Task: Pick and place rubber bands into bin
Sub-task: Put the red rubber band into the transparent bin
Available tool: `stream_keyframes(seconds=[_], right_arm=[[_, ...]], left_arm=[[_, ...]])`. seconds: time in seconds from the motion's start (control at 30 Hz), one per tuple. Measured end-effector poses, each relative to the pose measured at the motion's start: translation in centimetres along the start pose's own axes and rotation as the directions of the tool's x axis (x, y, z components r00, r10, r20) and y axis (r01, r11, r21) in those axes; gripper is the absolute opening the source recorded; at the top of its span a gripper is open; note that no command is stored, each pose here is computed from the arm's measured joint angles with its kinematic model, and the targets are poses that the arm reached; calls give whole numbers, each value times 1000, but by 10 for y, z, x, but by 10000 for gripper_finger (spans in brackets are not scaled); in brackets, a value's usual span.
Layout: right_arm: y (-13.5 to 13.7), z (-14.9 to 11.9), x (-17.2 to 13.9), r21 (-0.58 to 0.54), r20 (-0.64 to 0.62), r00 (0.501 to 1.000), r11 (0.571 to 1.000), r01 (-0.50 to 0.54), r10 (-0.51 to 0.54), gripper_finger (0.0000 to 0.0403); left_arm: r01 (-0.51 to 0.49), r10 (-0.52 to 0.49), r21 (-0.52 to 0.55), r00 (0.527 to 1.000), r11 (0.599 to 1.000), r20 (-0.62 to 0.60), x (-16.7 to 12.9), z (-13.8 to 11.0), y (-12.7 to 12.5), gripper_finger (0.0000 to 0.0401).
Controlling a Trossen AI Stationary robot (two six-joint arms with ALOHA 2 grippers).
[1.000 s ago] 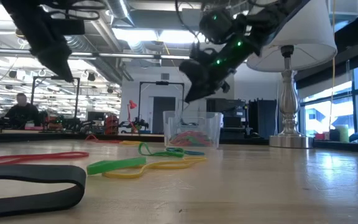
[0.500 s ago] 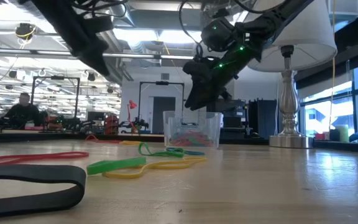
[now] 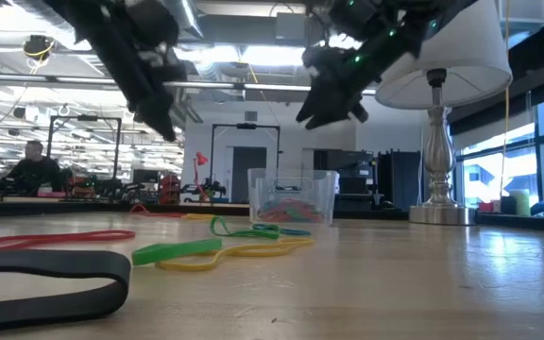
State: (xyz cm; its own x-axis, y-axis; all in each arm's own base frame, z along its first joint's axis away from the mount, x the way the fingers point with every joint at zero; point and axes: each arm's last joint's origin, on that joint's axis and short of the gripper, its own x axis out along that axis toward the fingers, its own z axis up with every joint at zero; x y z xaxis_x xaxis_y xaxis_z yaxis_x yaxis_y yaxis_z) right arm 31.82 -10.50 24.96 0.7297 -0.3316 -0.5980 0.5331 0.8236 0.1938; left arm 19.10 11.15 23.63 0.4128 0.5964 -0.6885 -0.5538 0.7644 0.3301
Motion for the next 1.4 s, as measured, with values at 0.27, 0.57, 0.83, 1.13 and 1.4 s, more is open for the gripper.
stream_keyframes(seconds=[0.27, 0.57, 0.83, 1.13, 1.4], right_arm=[[1, 7, -13, 110, 47, 999, 994, -1, -4, 150], [1, 5, -11, 155, 32, 999, 988, 3, -8, 149], [1, 5, -11, 181, 32, 999, 984, 5, -11, 149], [-1, 5, -11, 182, 46, 998, 982, 42, -51, 149], [-1, 6, -11, 208, 51, 997, 977, 50, -62, 149]], left_arm=[[-15, -10, -98, 969, 995, -246, 63, -7, 41, 37], [-82, -55, -248, 865, 965, -499, 110, -22, 71, 138], [-122, -72, -296, 820, 947, -567, 126, -37, 78, 176], [-55, -189, -379, 794, 924, -578, 133, -43, 71, 153], [-13, -215, -348, 764, 937, -609, 141, -49, 67, 100]])
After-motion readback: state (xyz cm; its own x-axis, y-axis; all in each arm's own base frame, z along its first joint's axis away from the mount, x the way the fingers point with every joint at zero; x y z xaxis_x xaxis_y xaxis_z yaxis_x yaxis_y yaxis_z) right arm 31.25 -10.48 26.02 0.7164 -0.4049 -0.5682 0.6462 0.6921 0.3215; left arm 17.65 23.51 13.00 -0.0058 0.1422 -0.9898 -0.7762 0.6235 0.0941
